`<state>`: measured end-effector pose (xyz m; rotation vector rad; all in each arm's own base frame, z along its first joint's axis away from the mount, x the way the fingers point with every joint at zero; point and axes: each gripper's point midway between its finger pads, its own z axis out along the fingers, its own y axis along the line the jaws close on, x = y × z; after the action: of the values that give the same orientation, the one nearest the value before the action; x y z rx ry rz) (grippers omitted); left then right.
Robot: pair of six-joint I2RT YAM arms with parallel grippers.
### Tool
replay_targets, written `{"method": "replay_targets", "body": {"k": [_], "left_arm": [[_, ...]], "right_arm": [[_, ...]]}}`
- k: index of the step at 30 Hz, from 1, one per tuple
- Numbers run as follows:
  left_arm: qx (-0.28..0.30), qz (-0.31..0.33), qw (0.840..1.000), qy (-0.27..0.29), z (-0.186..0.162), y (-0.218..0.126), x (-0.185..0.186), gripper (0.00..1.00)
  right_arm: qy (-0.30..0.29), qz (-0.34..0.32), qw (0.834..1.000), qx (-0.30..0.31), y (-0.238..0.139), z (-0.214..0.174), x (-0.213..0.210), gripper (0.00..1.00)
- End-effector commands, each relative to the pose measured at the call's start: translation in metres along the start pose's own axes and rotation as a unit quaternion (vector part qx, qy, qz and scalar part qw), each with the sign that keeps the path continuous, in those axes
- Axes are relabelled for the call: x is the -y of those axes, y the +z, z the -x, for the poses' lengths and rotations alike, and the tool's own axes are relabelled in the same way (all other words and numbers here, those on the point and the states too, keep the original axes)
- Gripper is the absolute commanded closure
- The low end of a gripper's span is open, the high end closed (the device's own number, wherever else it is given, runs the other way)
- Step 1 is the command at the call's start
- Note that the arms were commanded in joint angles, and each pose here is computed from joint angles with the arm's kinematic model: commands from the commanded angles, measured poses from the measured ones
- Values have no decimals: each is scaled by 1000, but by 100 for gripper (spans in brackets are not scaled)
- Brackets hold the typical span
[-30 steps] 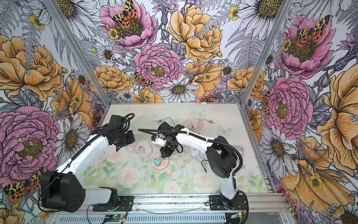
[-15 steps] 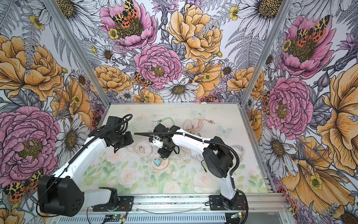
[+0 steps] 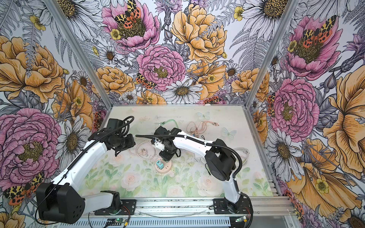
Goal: Insert the plug
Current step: 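Lower the light-green charger with the right gripper into the pink socket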
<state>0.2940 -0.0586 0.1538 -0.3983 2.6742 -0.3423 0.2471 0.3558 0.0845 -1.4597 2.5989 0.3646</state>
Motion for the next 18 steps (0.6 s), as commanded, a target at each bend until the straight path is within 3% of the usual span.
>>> {"method": "replay_targets", "body": {"k": [1, 13, 18], "left_arm": [[4, -4, 1000, 4, -1, -7, -2, 77], [4, 3, 1000, 9, -7, -16, -5, 76], [1, 9, 1000, 7, -12, -17, -9, 76]], "right_arm": [[23, -33, 998, -43, 25, -14, 13, 100], [12, -84, 989, -125, 55, -54, 9, 100], [9, -53, 989, -136, 68, -57, -9, 100]]}}
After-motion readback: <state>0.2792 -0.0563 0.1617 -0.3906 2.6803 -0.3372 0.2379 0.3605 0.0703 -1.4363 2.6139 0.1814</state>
